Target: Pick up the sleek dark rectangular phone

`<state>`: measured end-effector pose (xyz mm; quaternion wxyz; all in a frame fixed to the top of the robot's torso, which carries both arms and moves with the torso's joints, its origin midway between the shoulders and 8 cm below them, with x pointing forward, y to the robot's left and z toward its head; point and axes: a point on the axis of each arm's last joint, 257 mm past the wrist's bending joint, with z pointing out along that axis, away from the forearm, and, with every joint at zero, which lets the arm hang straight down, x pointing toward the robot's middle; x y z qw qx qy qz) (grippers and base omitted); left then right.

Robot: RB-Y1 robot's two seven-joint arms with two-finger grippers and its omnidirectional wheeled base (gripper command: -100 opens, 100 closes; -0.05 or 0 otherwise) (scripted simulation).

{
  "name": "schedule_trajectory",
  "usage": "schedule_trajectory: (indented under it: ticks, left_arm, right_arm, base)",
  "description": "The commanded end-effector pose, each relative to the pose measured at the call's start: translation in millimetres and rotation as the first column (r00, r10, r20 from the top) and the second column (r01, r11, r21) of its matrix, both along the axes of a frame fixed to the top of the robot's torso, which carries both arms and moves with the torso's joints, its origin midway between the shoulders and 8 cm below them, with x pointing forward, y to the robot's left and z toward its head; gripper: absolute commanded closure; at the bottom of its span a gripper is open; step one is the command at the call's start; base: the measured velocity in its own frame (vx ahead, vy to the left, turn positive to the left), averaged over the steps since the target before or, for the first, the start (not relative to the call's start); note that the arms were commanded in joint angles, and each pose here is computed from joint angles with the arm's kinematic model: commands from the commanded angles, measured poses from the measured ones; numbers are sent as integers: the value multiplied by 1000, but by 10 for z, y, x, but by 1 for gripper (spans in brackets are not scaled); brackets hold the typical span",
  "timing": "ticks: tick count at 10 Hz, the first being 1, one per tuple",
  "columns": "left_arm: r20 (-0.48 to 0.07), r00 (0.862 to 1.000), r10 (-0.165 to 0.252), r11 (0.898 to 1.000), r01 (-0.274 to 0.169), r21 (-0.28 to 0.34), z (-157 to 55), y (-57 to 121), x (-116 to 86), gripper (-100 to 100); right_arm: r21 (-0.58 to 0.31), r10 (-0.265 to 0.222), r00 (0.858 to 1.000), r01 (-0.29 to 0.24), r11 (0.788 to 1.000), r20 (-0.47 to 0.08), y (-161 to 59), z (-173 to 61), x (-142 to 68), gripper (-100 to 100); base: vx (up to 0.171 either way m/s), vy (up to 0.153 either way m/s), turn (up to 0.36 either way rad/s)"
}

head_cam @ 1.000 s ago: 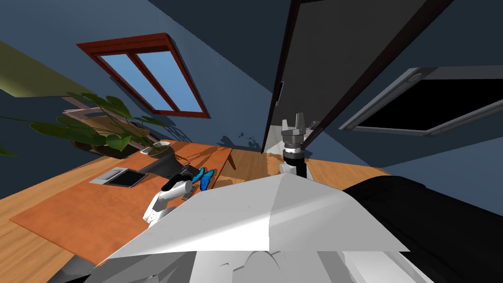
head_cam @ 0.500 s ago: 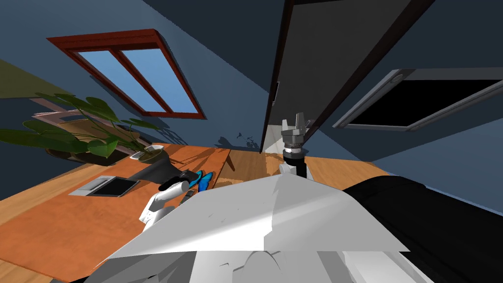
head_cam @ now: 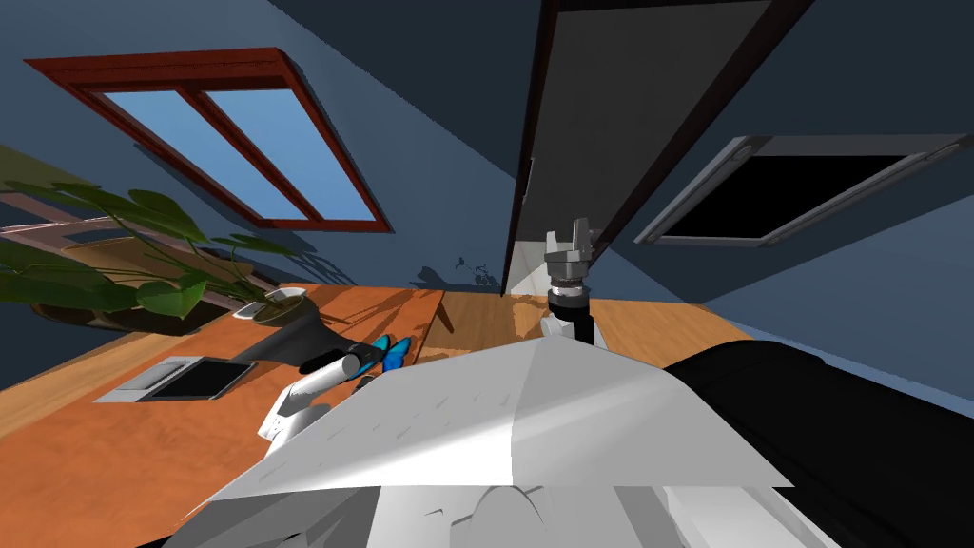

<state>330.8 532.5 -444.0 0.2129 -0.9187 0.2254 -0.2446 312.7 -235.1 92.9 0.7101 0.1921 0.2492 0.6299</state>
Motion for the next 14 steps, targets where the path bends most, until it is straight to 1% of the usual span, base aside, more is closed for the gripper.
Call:
schedule_trajectory:
  ticks: [1,2,3,4,5,6,7,8,9,10,11,13,14]
  left_arm:
    - [-46,999,27,999,-29,-38,-121,9,-133,-100]
    - [-83,994,73,994,-80,-80,-229,61,-282,-100]
    - [-104,992,72,993,-82,-89,-259,38,-325,-100]
    - [-143,983,114,983,-133,-129,-355,74,-479,-100]
    - [-160,981,113,982,-135,-135,-378,54,-517,-100]
    - [-208,967,149,967,-187,-173,-470,68,-687,-100]
    - [-215,965,148,966,-188,-176,-478,59,-703,-100]
    - [-257,949,181,949,-237,-207,-551,70,-858,-100]
    - [-267,947,179,948,-238,-211,-560,55,-881,-100]
    - [-305,929,207,929,-284,-237,-618,61,-1025,-100]
    - [-315,927,204,928,-286,-240,-626,45,-1048,-100]
    - [-392,887,244,886,-368,-283,-705,24,-1319,-100]
    - [-399,884,242,884,-371,-285,-713,12,-1340,-100]
  right_arm:
    - [0,0,1000,0,1000,0,0,0,0,0]
    - [0,0,1000,0,1000,0,0,0,0,0]
    - [0,0,1000,0,1000,0,0,0,0,0]
    - [0,0,1000,0,1000,0,0,0,0,0]
    - [0,0,1000,0,1000,0,0,0,0,0]
    - [0,0,1000,0,1000,0,0,0,0,0]
    - [0,0,1000,0,1000,0,0,0,0,0]
    - [0,0,1000,0,1000,0,0,0,0,0]
    - [0,0,1000,0,1000,0,0,0,0,0]
    - [0,0,1000,0,1000,0,0,0,0,0]
    - [0,0,1000,0,1000,0,0,0,0,0]
    - [0,0,1000,0,1000,0,0,0,0,0]
    - [0,0,1000,0,1000,0,0,0,0,0]
  base:
    - [1,35,-45]
    - [-5,39,-85]
    - [-5,36,-47]
    - [-9,45,-91]
    - [-6,37,-54]
    - [-4,37,-71]
    - [-6,32,-40]
    - [-8,39,-84]
    - [-8,38,-32]
    - [-12,39,-45]
    - [-12,30,-35]
    - [-16,41,-79]
    - [-17,40,-23]
